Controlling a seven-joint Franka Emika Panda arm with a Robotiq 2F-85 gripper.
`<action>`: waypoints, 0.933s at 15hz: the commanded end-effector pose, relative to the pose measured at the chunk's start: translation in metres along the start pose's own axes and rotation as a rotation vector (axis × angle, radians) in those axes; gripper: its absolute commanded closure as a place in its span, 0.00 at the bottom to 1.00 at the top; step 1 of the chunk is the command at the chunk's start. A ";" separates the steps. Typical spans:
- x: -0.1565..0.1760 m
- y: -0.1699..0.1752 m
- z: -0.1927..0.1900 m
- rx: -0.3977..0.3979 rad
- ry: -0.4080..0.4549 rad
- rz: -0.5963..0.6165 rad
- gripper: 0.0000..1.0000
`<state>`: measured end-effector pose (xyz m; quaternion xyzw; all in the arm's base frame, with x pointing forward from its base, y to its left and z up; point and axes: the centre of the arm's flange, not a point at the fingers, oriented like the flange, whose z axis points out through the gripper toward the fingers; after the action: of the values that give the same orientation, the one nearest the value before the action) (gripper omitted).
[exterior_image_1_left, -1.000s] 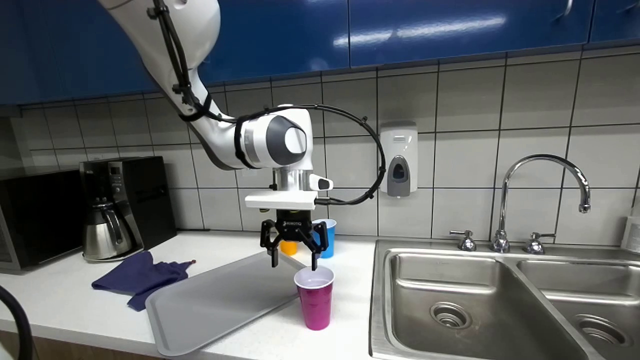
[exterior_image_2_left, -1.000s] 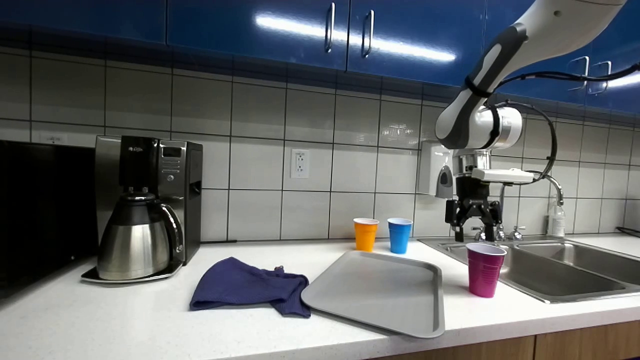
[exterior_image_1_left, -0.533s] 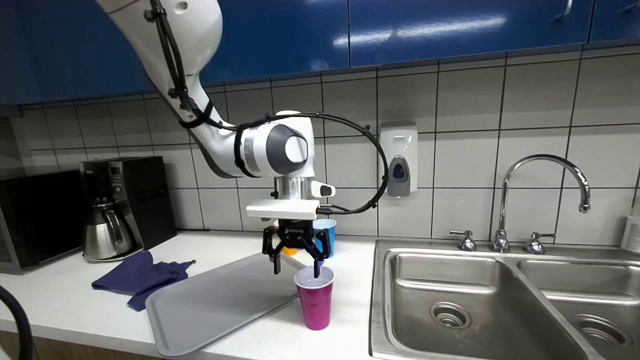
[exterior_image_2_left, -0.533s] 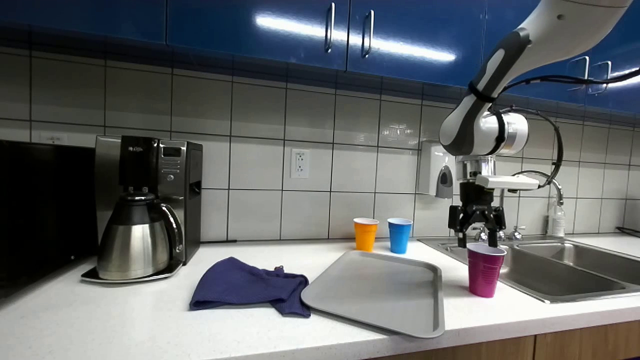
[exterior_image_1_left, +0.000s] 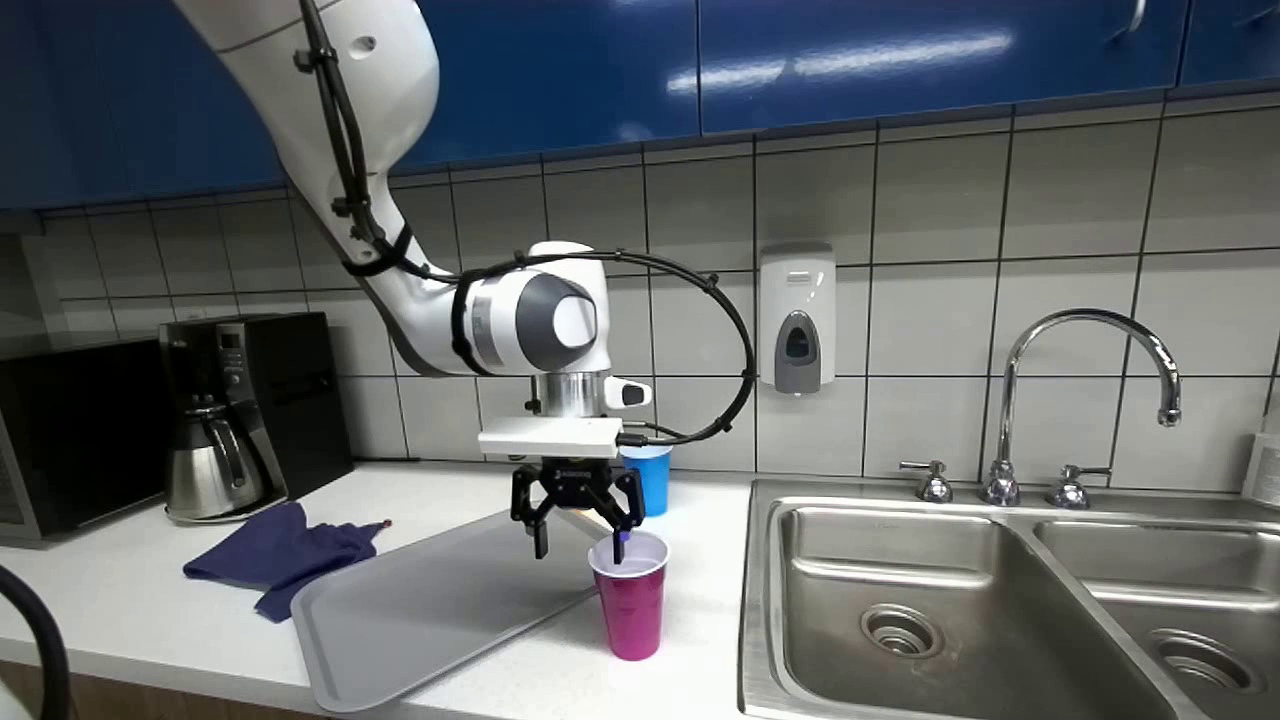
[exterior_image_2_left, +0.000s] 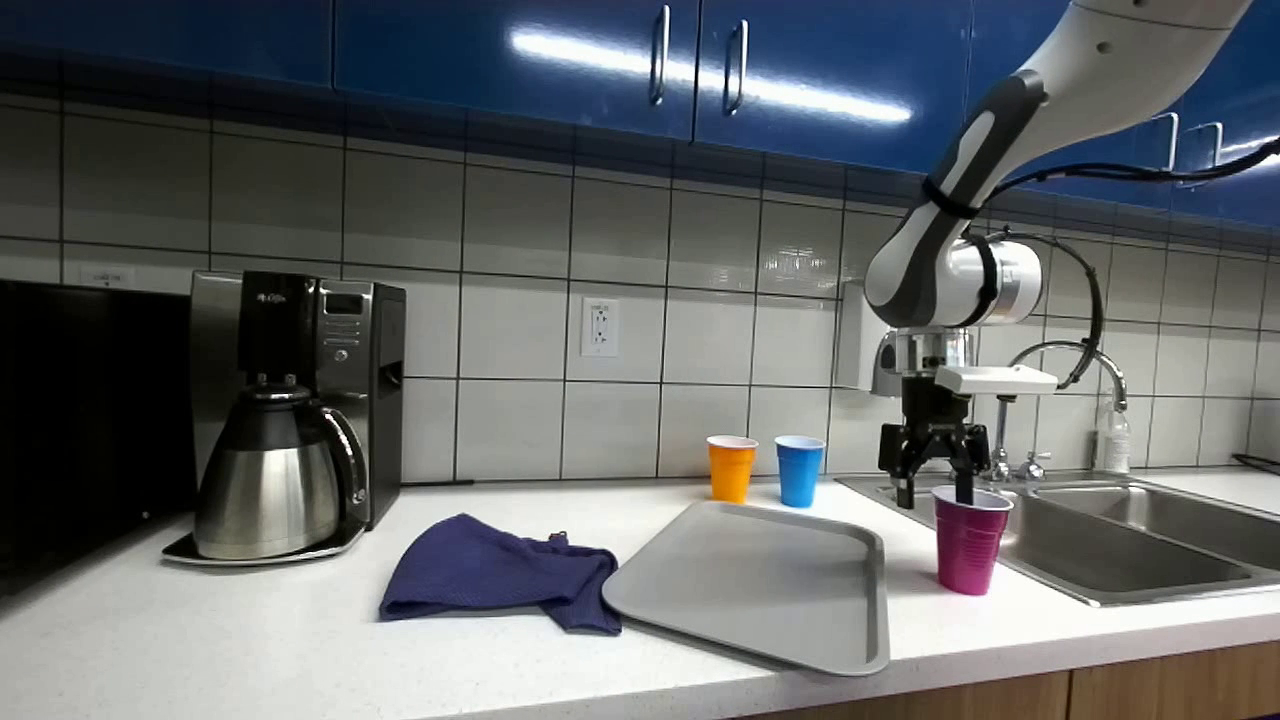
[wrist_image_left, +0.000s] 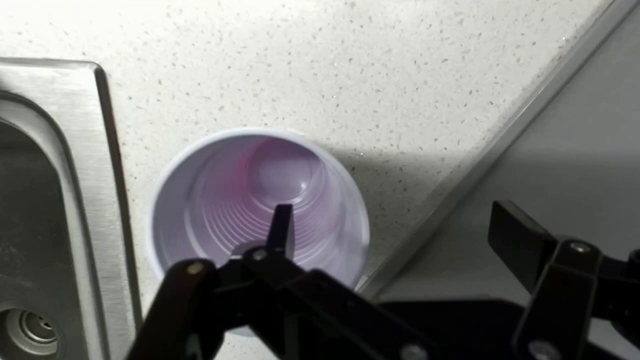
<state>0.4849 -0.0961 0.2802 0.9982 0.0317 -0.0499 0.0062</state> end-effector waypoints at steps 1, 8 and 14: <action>0.001 -0.006 0.010 -0.008 0.020 -0.018 0.00; 0.005 -0.005 0.021 -0.016 0.033 -0.017 0.00; 0.002 0.000 0.021 -0.016 0.022 -0.016 0.44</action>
<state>0.4871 -0.0920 0.2568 0.9983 0.0371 -0.0431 0.0092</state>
